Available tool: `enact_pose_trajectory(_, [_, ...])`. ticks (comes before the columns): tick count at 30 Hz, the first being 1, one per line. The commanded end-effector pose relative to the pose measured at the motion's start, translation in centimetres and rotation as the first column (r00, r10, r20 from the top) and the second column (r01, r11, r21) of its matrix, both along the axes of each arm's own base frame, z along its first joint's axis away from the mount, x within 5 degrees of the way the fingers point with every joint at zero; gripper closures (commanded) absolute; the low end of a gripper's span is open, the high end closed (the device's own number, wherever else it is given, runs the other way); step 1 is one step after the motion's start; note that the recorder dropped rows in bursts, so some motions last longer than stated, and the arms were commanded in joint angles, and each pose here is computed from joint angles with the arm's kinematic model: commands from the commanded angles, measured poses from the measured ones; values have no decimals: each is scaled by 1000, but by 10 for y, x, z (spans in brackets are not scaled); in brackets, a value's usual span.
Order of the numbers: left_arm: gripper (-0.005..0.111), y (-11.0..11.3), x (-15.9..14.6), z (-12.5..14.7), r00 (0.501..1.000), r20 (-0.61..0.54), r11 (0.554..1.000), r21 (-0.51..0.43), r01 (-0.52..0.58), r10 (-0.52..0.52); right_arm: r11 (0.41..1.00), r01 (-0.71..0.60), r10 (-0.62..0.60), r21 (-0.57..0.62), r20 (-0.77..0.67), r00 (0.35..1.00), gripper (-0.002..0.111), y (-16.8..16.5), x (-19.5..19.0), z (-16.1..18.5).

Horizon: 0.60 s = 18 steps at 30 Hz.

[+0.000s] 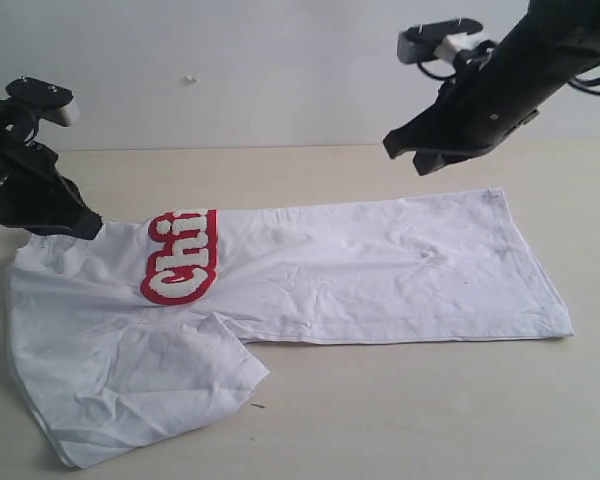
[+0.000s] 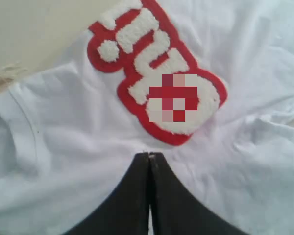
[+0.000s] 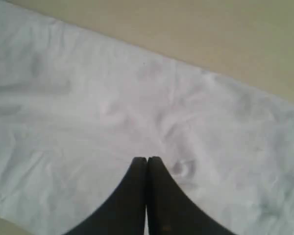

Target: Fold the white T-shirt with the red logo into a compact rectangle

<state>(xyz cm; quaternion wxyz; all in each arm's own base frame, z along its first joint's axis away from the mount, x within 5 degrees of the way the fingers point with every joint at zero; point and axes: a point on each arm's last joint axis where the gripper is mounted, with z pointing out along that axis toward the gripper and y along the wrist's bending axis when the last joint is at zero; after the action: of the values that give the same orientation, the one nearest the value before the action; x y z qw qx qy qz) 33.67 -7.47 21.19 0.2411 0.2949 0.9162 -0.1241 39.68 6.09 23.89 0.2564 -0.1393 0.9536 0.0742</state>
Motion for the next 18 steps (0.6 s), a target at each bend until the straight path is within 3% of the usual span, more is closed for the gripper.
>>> enact_pose_trajectory(1, [107, 1, -31, 10, 999, -14, 1000, -4, 28, -28, 1000, -11, 10, 10, 61, 998, 108, -2, -24, 49])
enact_pose_trajectory(9, [104, -51, -91, -2, 963, -79, 966, 23, 259, -257, 999, -30, 33, -45, 67, 997, 108, -10, -62, 65])
enact_pose_trajectory(11, [92, -61, -102, -9, 950, -120, 955, 37, 294, -287, 997, -28, 31, -65, 48, 998, 108, -12, -68, 58])
enact_pose_trajectory(15, [52, -78, -124, -20, 922, -172, 930, 64, 363, -348, 998, -4, 7, -58, 58, 998, 108, -14, -74, 47])
enact_pose_trajectory(16, [45, -82, -130, -23, 913, -177, 921, 70, 383, -367, 998, -3, 6, -59, 54, 998, 108, -14, -75, 44])
enact_pose_trajectory(18, [45, -90, -139, -28, 902, -162, 906, 82, 416, -399, 998, -2, 5, -59, 49, 999, 108, -14, -76, 41])
